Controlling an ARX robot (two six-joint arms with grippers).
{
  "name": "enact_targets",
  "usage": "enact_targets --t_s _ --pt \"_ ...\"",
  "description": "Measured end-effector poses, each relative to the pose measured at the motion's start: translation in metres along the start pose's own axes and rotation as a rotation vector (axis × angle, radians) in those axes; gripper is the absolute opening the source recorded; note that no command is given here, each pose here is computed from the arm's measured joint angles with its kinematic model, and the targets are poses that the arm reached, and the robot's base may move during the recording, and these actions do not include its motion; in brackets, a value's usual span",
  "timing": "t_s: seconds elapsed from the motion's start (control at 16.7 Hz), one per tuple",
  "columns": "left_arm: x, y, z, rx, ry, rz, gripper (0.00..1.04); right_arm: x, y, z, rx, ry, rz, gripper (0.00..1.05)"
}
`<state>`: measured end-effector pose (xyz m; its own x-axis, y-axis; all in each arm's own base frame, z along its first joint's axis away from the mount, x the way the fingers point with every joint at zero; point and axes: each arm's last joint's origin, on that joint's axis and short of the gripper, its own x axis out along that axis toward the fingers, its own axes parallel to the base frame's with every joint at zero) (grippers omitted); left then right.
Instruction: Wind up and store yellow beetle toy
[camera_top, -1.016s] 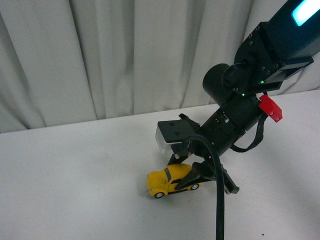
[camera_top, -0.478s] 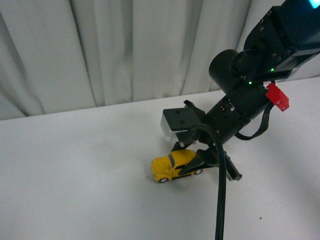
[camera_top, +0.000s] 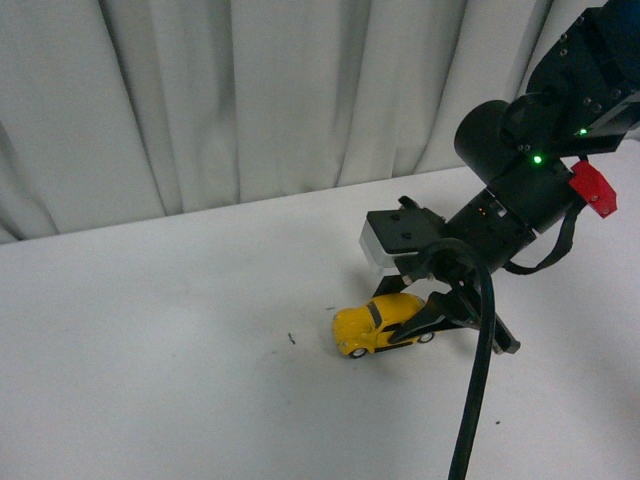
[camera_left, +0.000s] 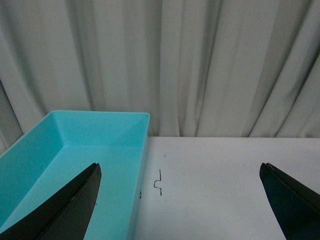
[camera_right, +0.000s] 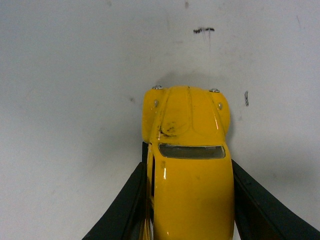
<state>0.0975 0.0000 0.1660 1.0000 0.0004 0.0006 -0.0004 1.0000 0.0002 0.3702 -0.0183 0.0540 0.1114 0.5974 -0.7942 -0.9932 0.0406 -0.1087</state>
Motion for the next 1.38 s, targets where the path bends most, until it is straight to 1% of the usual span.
enact_targets --t_s 0.18,0.48,0.66,0.84,1.02,1.08,1.14,1.2,1.38 --pt "0.0 0.0 0.0 0.0 0.0 0.0 0.98 -0.016 0.013 -0.02 0.034 0.012 -0.015 0.41" --pt "0.0 0.0 0.0 0.0 0.0 0.0 0.98 -0.03 0.032 -0.037 0.076 0.029 -0.016 0.41" --pt "0.0 0.0 0.0 0.0 0.0 0.0 0.98 -0.042 0.044 -0.048 0.128 0.04 -0.018 0.41" --pt "0.0 0.0 0.0 0.0 0.0 0.0 0.98 -0.051 0.05 -0.058 0.16 0.059 -0.03 0.41" --pt "0.0 0.0 0.0 0.0 0.0 0.0 0.98 -0.054 0.048 -0.059 0.169 0.071 -0.023 0.41" --pt "0.0 0.0 0.0 0.0 0.0 0.0 0.98 -0.055 0.046 -0.059 0.168 0.084 -0.015 0.5" --pt "0.0 0.0 0.0 0.0 0.0 0.0 0.98 -0.052 0.046 -0.063 0.177 0.141 0.01 0.59" --pt "0.0 0.0 0.0 0.0 0.0 0.001 0.98 -0.052 0.047 -0.065 0.188 0.122 0.019 0.68" --pt "0.0 0.0 0.0 0.0 0.0 0.0 0.98 -0.052 0.047 -0.065 0.187 0.134 0.022 0.98"
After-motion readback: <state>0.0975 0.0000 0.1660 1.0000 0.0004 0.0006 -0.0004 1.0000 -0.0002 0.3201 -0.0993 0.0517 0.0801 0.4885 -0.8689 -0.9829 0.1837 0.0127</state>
